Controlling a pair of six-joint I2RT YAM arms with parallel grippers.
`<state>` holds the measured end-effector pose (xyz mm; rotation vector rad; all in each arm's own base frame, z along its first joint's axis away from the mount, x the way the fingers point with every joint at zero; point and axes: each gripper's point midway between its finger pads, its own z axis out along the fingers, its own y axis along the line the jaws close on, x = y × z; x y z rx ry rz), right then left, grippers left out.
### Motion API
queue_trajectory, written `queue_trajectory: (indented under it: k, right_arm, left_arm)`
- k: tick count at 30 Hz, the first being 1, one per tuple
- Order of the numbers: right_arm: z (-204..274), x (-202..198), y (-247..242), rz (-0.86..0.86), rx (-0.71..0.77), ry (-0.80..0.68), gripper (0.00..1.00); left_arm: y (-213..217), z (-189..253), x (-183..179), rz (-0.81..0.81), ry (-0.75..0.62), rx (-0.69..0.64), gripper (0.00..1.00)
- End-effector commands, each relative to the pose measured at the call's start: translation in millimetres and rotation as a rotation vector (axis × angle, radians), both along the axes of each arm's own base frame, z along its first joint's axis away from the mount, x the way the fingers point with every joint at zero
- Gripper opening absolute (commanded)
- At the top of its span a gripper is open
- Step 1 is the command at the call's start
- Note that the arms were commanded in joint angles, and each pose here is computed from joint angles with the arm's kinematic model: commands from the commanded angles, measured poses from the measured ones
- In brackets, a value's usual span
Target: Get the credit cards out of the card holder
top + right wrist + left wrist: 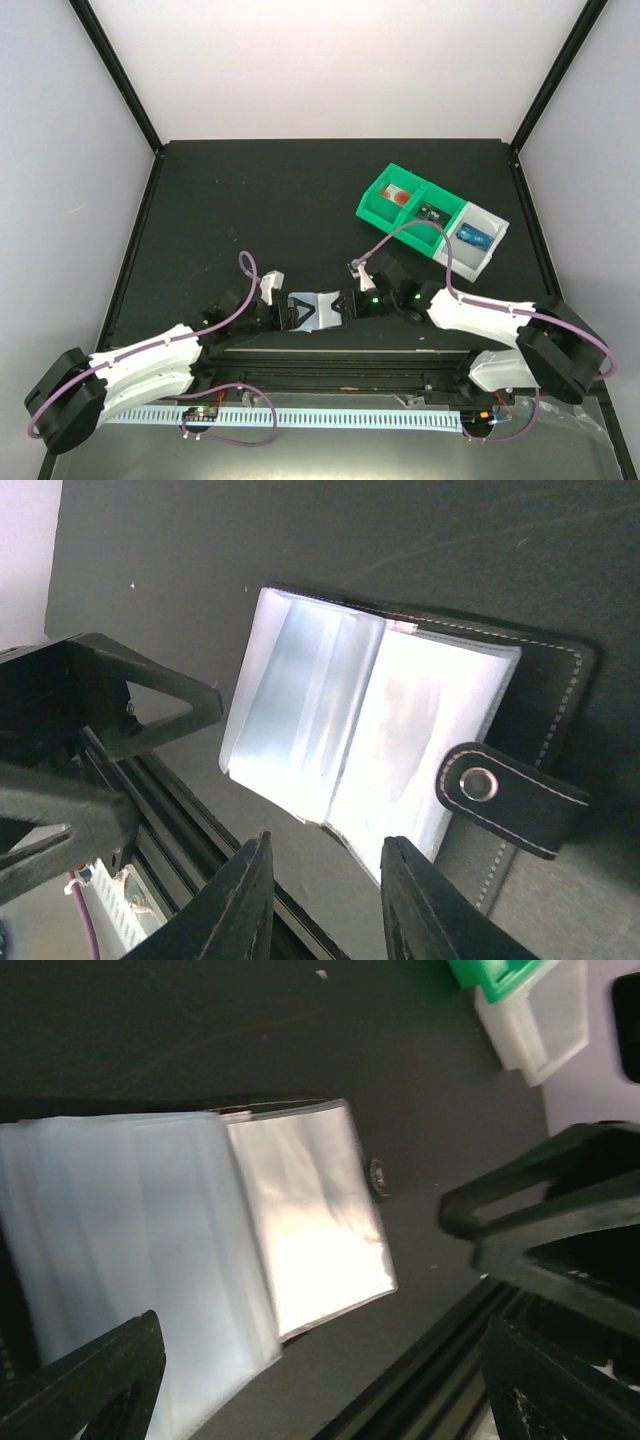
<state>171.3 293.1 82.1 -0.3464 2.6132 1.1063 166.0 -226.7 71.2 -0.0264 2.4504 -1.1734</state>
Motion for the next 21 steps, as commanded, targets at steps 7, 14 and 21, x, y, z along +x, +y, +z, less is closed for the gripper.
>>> queue_trajectory:
  k: [7, 14, 21]
  right_arm:
    - [-28.7, -4.7, 15.3, 0.022, 0.006, 0.047, 0.32]
    - [-60.4, -6.9, -4.2, -0.007, -0.112, 0.060, 0.31]
    - [-78.1, -6.6, -14.7, -0.023, -0.188, 0.070, 0.28]
  left_arm:
    - [-16.0, 17.6, 0.7, -0.048, -0.046, -0.138, 0.90]
    - [-10.5, -1.5, 3.9, -0.034, -0.006, -0.051, 0.91]
    - [17.7, -25.4, 9.5, 0.055, 0.009, 0.109, 0.91]
